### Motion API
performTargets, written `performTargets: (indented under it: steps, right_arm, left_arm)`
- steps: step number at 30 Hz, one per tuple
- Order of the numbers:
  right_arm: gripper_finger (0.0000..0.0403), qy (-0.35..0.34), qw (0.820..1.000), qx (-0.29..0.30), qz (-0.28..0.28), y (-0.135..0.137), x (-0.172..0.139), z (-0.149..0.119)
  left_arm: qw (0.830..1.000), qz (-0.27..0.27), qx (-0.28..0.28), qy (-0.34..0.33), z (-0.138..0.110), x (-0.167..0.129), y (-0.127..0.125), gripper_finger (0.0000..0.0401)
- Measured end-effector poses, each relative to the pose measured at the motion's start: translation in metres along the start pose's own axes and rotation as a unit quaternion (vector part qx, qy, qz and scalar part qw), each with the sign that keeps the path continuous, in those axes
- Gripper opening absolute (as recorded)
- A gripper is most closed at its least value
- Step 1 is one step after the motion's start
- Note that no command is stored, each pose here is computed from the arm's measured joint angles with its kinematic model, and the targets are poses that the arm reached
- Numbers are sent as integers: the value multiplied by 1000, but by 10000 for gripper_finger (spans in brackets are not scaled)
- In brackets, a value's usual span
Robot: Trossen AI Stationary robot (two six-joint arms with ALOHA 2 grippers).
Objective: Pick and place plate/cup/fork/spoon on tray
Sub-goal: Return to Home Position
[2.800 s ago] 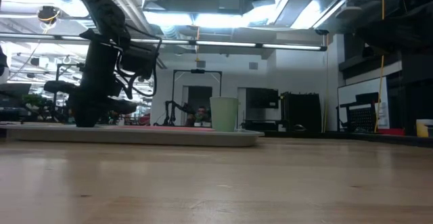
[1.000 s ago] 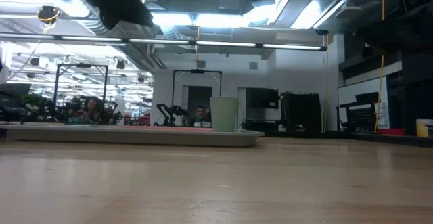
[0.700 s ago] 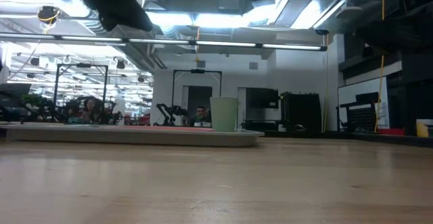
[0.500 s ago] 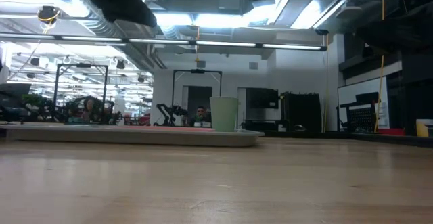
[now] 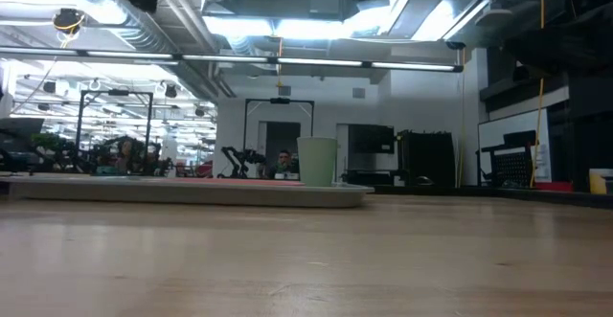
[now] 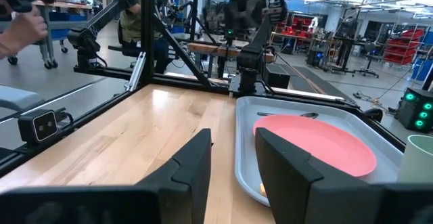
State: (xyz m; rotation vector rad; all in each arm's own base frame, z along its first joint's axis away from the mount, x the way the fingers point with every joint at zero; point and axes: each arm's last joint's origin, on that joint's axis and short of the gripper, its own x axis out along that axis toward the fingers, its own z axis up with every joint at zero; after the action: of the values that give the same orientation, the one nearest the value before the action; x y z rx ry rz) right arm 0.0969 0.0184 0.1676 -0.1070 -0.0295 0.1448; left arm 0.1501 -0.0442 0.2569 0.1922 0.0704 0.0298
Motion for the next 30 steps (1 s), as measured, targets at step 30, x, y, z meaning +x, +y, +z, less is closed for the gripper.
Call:
performTargets:
  steps: [30]
  right_arm:
    - [122, 0, 1000, 0, 0, 0, 0, 0]
  left_arm:
    - [989, 46, 42, -136, -77, -51, 16, 49]
